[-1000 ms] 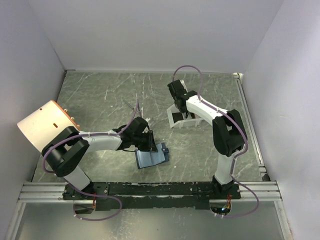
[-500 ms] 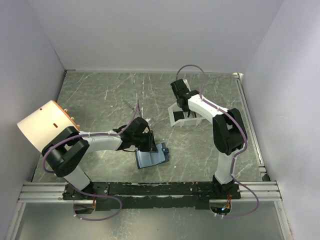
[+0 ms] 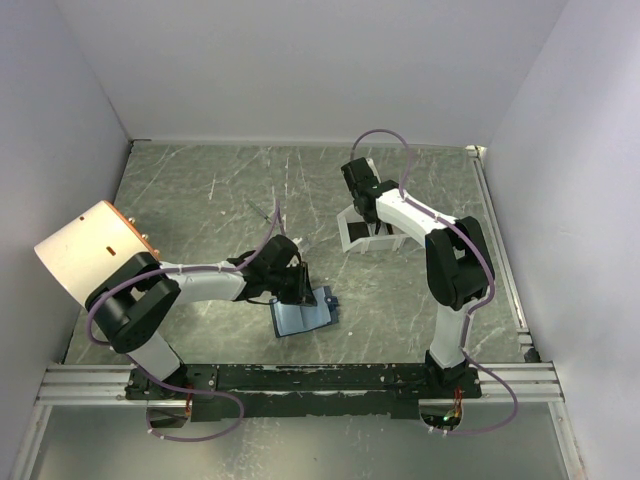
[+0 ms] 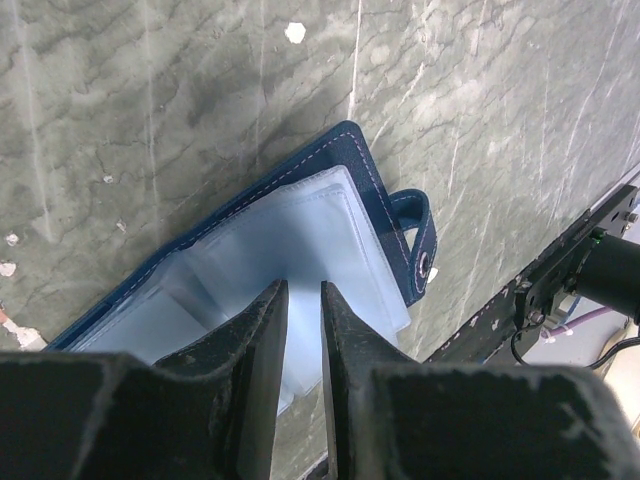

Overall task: Put the credit cards into the card holder
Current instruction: Pick up the credit card from the storage box.

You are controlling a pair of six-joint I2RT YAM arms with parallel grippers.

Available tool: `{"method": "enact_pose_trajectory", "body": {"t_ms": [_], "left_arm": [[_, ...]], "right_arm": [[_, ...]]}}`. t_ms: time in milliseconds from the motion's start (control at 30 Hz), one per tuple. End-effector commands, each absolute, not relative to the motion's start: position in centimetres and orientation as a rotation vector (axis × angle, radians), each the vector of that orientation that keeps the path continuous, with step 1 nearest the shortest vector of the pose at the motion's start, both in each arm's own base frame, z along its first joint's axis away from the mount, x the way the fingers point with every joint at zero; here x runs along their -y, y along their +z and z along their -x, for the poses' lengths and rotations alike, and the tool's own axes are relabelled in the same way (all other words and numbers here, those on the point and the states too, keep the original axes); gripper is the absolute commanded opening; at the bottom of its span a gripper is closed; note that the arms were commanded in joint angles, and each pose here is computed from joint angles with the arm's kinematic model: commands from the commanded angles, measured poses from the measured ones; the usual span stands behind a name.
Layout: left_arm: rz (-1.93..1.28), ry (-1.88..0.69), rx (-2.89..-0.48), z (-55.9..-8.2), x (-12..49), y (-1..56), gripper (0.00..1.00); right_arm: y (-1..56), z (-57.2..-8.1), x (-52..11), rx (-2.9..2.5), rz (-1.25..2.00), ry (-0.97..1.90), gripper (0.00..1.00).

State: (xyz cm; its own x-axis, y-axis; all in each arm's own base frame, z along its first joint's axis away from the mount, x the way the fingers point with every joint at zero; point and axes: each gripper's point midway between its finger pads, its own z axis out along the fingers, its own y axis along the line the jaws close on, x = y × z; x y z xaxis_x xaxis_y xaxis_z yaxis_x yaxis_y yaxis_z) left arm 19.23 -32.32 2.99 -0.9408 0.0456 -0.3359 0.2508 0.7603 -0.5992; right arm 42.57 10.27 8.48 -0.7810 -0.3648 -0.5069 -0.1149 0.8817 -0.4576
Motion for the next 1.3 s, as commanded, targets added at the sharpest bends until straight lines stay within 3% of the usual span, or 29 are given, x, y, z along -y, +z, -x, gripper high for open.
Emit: {"method": "enact_pose_trajectory", "body": {"t_ms": [0,133,167,333,400,467,833,1267], "left_arm": [[-0.229,-0.970,-2.625,-20.0,33.3,3.7,0.31],[-0.231,-0.971,-2.621,-20.0,33.4,3.8,0.31],[-0.231,-0.972,-2.620,-20.0,33.4,3.8,0.31],[-0.231,-0.972,-2.623,-20.0,33.5,3.7,0.31],[-0.233,-0.972,-2.623,-20.0,33.5,3.7,0.31],[-0.234,-0.971,-2.625,-20.0,33.6,3.6,0.31],[-0.240,-0.968,-2.625,-20.0,33.7,3.6,0.31],[-0.240,-0.957,-2.626,-20.3,34.0,3.8,0.31]], "right_arm": [[9.2,-43.1,-10.2,-2.414,0.345,-0.536,0.00],[9.6,-43.2,-10.1,-2.411,0.329,-0.549,0.04],[9.5,-43.1,-10.0,-2.413,0.335,-0.554,0.01],[9.7,-43.1,-10.3,-2.409,0.334,-0.528,0.01],[9.8,-43.1,-10.3,-2.413,0.327,-0.529,0.11],[9.6,-43.0,-10.3,-2.419,0.336,-0.530,0.00],[10.0,-42.9,-10.6,-2.426,0.333,-0.504,0.00],[14.8,-41.9,-12.3,-2.399,0.270,-0.349,0.00]]}}
